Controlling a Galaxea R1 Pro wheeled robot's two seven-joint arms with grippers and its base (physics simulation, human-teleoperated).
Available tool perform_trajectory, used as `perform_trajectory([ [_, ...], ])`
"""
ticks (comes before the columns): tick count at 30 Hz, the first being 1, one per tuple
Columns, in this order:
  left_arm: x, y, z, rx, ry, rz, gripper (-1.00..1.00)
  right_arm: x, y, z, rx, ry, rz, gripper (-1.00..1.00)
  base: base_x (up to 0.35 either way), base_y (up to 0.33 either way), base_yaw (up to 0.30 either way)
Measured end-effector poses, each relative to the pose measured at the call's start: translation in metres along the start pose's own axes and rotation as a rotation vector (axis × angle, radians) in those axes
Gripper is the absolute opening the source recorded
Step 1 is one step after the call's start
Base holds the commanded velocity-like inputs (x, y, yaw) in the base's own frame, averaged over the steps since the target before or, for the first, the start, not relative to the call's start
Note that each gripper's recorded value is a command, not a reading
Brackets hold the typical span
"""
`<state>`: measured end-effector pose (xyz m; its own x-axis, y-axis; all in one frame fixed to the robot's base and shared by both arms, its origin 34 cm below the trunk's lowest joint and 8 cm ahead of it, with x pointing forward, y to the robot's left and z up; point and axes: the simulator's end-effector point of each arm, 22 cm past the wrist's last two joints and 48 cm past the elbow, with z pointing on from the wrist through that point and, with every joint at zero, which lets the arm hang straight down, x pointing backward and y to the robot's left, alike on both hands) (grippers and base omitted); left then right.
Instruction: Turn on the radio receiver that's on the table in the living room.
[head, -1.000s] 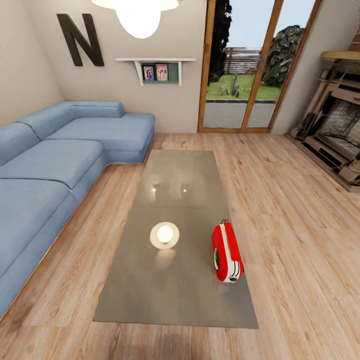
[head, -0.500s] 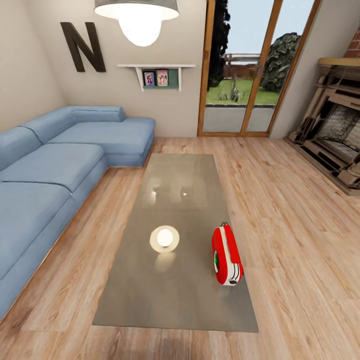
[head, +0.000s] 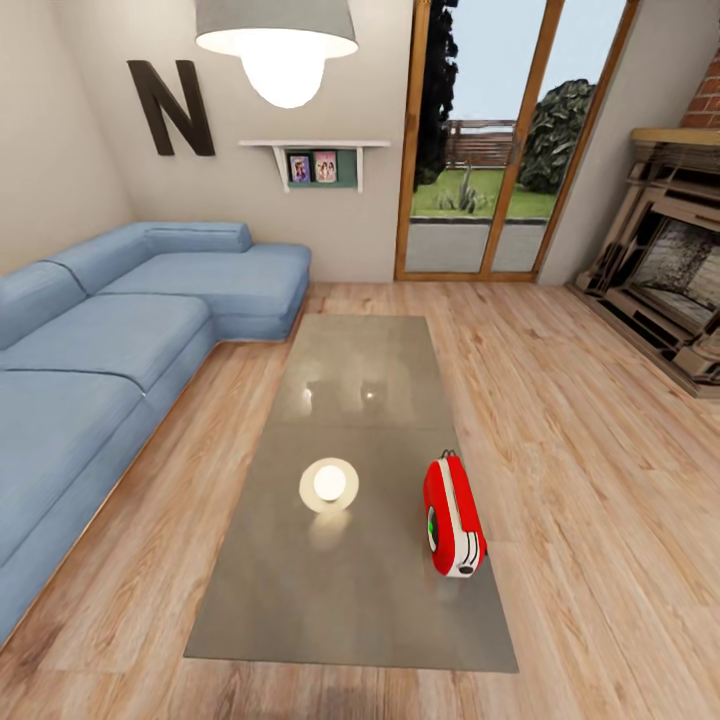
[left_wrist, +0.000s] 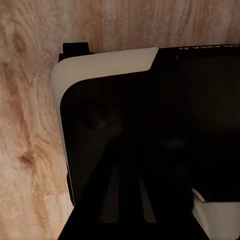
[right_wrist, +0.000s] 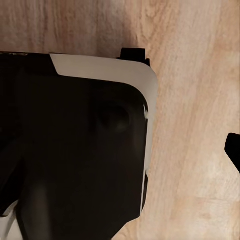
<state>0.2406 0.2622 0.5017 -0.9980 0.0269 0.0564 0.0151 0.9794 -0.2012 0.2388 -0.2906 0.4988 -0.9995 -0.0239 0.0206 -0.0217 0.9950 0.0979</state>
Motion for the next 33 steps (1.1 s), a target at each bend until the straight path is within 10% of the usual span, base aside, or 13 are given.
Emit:
perform_trajectory([
  [33, -0.019, -0.001, -0.006, -0.001, -0.047, 0.01, -1.0, -0.017, 0.001, -0.006, -0.001, -0.037, -0.003, 1.0, 0.0, 0.0, 0.0],
])
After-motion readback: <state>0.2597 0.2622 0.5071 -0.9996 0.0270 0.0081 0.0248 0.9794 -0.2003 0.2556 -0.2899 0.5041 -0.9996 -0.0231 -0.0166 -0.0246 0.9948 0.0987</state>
